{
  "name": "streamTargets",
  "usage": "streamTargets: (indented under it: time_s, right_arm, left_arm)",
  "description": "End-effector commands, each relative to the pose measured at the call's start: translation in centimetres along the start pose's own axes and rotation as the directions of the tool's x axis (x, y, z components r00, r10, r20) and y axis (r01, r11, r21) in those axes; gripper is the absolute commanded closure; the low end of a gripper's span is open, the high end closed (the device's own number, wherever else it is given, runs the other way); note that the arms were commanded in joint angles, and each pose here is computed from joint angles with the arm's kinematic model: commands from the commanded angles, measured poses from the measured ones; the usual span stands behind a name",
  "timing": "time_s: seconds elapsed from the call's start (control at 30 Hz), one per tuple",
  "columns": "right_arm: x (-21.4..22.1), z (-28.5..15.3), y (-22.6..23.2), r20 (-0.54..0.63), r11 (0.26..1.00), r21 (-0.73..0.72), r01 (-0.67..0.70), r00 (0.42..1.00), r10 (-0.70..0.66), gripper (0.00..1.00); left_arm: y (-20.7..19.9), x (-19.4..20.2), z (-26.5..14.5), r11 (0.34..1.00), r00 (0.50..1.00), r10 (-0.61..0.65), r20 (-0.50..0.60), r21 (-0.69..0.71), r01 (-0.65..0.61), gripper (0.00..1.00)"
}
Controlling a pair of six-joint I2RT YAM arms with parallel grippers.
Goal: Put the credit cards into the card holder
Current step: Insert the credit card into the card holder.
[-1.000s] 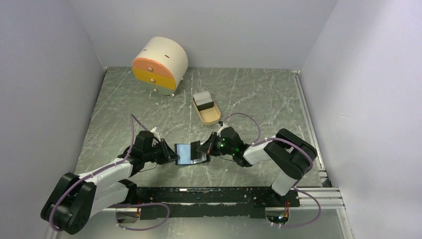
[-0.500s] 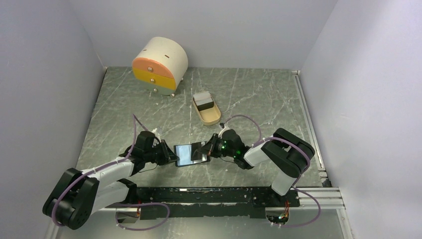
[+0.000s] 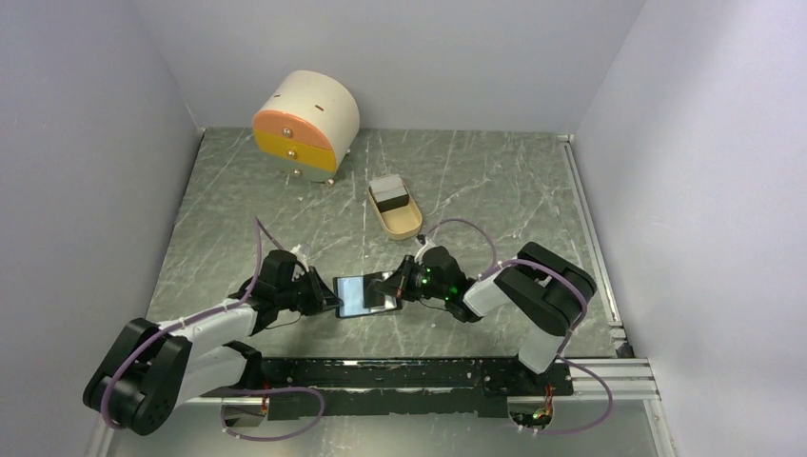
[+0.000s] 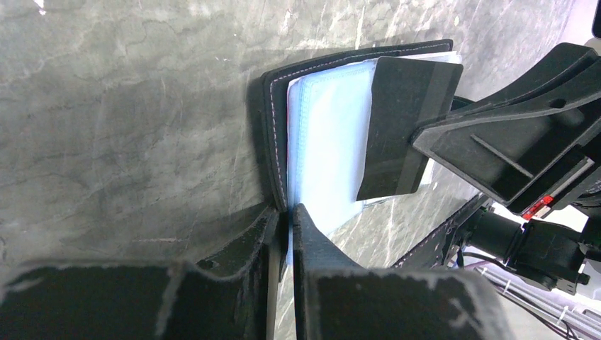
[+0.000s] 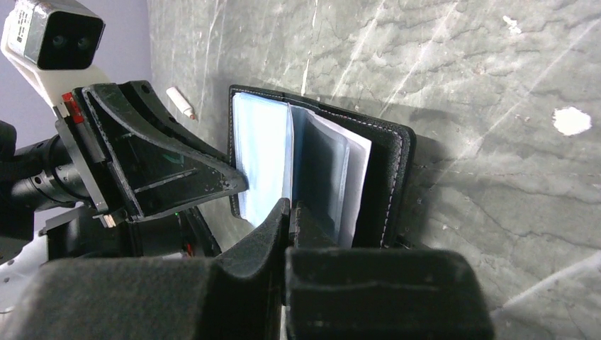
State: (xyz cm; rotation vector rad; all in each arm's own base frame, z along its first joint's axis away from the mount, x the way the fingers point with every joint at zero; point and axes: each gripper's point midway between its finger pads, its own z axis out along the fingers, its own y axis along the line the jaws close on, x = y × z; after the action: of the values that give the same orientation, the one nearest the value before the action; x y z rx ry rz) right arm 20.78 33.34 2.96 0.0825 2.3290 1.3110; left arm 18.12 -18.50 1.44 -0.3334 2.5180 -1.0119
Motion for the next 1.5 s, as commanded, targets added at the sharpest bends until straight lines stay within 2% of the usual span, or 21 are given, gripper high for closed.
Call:
streamTargets:
  time_s: [0.0, 0.33, 0.67, 0.9, 0.97, 1.2, 1.47]
  right_arm:
    - [0.7, 0.4, -0.3, -0.029, 1.000, -0.011, 0.012, 0.999, -0.013, 1.00]
    - [2.1, 0.2, -0.1, -0.088, 0.998, -0.043, -0.035, 0.996, 0.031, 1.00]
    - [2.3, 0.4, -1.4, -0.111, 0.999, 0.038, -0.037, 0.993, 0.041, 0.98]
    - [1.4, 0.6, -2.4, -0.130, 0.982, 0.178, 0.057, 0.991, -0.034, 0.69]
    - [1.1, 0.1, -3.2, -0.136, 0.966, 0.243, 0.088, 0.989, -0.056, 0.66]
    - [1.3, 0.2, -2.7, -0.139, 0.971, 0.222, 0.093, 0.988, -0.062, 0.66]
    - [2.1, 1.4, -0.3, -0.159, 0.986, 0.144, 0.082, 0.985, -0.059, 0.73]
  left_arm:
    - [-0.3, -0.2, 0.2, 1.000, 1.000, 0.026, -0.001, 0.008, -0.026, 0.86]
    - [-0.1, -0.1, 0.2, 1.000, 1.000, 0.025, -0.002, 0.001, -0.025, 0.86]
    - [-0.5, -0.3, 0.3, 1.000, 1.000, 0.028, -0.009, 0.007, -0.028, 0.86]
    - [-1.6, -0.3, 0.1, 0.998, 0.999, 0.032, -0.013, 0.058, -0.032, 0.84]
    - [-1.6, -0.3, 0.0, 0.998, 0.999, 0.034, -0.013, 0.058, -0.033, 0.86]
    - [-2.2, -0.1, -0.1, 0.995, 0.999, 0.037, -0.021, 0.096, -0.035, 0.91]
    - [-3.2, 0.2, -0.2, 0.988, 0.999, 0.036, -0.037, 0.149, -0.030, 0.91]
